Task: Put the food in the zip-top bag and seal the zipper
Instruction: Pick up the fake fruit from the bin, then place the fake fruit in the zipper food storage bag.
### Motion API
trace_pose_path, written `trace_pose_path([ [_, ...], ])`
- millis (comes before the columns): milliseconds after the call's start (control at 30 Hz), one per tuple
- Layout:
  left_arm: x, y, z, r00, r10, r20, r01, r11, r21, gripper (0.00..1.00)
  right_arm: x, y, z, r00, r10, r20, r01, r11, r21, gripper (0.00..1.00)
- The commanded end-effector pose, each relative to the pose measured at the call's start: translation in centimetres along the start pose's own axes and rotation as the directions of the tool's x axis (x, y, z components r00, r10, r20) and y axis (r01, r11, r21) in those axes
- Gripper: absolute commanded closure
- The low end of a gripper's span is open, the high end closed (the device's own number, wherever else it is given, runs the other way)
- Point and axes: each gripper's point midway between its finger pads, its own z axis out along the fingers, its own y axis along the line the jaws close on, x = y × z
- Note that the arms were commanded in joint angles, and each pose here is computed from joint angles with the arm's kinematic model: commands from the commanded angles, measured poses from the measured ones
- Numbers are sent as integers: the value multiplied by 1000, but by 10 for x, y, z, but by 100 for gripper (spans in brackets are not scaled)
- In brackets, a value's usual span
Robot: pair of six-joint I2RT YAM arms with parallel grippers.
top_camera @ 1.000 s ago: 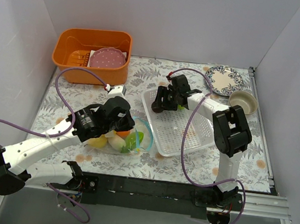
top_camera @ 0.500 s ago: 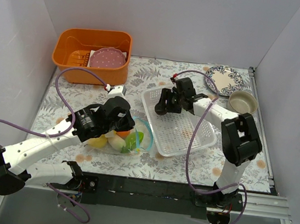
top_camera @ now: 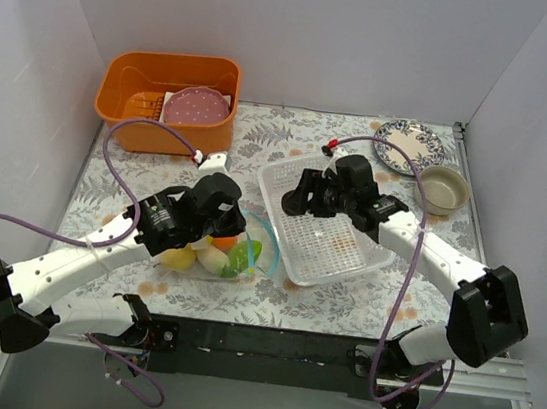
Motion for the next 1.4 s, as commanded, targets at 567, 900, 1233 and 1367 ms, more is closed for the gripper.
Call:
trace_pose_path([
  [567,-31,3,-9,997,-5,78,10,997,-74,100,52,87,-52,997,-43,62,52,987,-150,49],
  [900,-38,-6,-17,995,-11,96,13,1000,-21,99,70,102,-33,996,-83,-21,77,977,-198,49],
  [1233,-35,-12,-21,996,-19,82,16,999,31,98,61,111,-8,995,-96,-17,91,978,-188,49],
  [1367,-36,-13,-23,995,-35,90,31,999,42,98,57,121,-1,995,-101,-17,95,973,-211,48],
])
